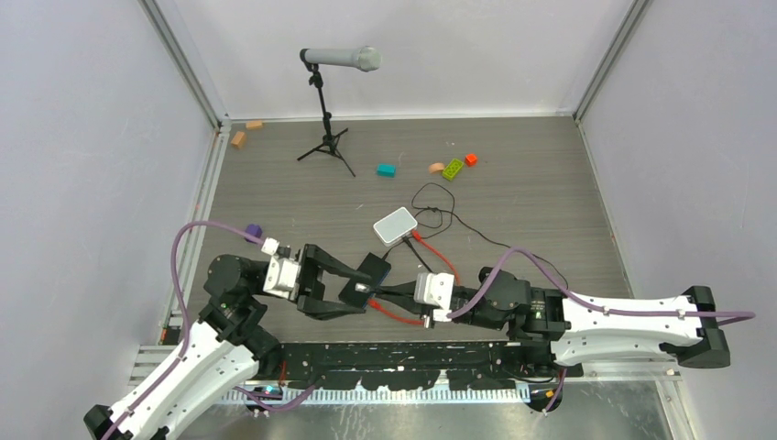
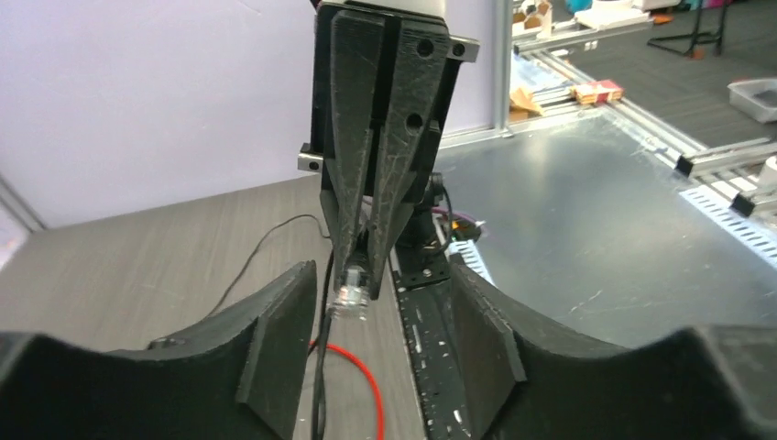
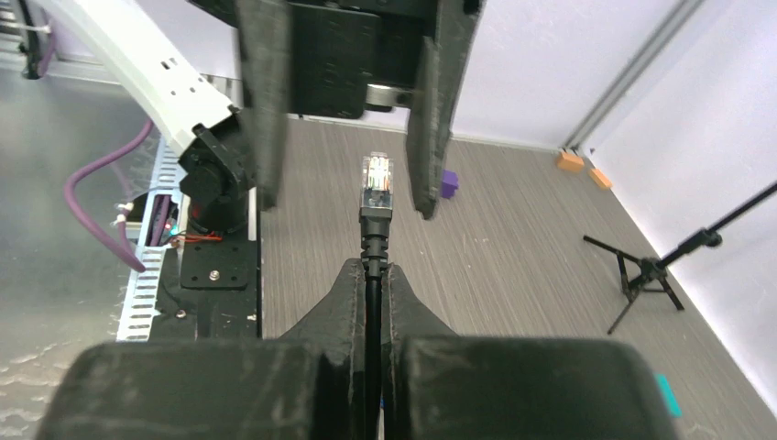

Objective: Insert the plug into the switch port
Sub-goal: Pick up the connector from the center of the board.

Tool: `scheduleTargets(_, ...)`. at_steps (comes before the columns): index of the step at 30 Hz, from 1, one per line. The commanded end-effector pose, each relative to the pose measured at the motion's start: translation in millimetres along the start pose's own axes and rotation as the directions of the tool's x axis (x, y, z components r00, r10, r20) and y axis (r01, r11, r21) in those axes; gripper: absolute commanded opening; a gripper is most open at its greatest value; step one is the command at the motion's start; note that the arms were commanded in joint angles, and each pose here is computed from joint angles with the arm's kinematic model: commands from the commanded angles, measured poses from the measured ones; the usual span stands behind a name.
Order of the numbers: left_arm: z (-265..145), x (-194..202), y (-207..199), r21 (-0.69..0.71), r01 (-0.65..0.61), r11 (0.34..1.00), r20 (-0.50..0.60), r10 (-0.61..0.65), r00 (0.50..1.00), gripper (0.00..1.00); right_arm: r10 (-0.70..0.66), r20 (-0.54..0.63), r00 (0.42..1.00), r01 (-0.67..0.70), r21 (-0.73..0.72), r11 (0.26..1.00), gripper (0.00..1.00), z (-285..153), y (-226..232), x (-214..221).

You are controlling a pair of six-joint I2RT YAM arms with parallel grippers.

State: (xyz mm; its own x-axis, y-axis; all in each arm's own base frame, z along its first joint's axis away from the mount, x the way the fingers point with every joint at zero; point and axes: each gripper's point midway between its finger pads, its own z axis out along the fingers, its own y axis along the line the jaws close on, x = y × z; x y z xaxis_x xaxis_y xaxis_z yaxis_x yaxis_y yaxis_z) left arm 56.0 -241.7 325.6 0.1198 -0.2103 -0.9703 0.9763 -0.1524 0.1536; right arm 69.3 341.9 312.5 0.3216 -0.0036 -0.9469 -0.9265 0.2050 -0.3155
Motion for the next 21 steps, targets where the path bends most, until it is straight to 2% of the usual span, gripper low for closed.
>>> scheduleTargets(1, -3.1, -7.2, -3.2, -0.013, -0.077, 0.997, 0.022, 0.077, 0.997, 0.64, 0.087, 0.031, 0.996, -0.090, 0.111, 0.990, 0.00, -12.5, -24.8, -25.0)
scheduleTargets(3, -6.5, -6.4, -0.5, -0.053, -0.106, 0.993, 0.021, 0.107, 0.994, 0.68, 0.121, 0.022, 0.992, -0.123, 0.111, 0.986, 0.00, -18.2, -25.3, -27.6)
scheduleTargets(8, -11.8, 2.3, 19.9, -0.176, -0.099, 0.979, -0.023, 0.097, 0.995, 0.64, 0.219, 0.051, 0.974, -0.223, 0.098, 0.970, 0.00, -31.3, -24.5, -42.0)
scheduleTargets(13, -13.5, 2.9, 35.8, -0.250, -0.118, 0.961, -0.012, 0.119, 0.993, 0.64, 0.291, 0.039, 0.956, -0.288, -0.068, 0.955, 0.01, -24.8, 4.4, -56.5)
scheduleTargets(16, -11.6, 2.6, 39.1, -0.251, -0.115, 0.961, -0.013, 0.116, 0.993, 0.64, 0.302, 0.009, 0.953, -0.298, -0.147, 0.943, 0.00, -16.8, 21.5, -52.4)
scheduleTargets(21, -5.9, 5.0, 31.6, -0.175, -0.108, 0.979, -0.021, 0.106, 0.994, 0.61, 0.294, -0.068, 0.953, -0.302, -0.215, 0.929, 0.01, 1.2, 40.7, -35.9)
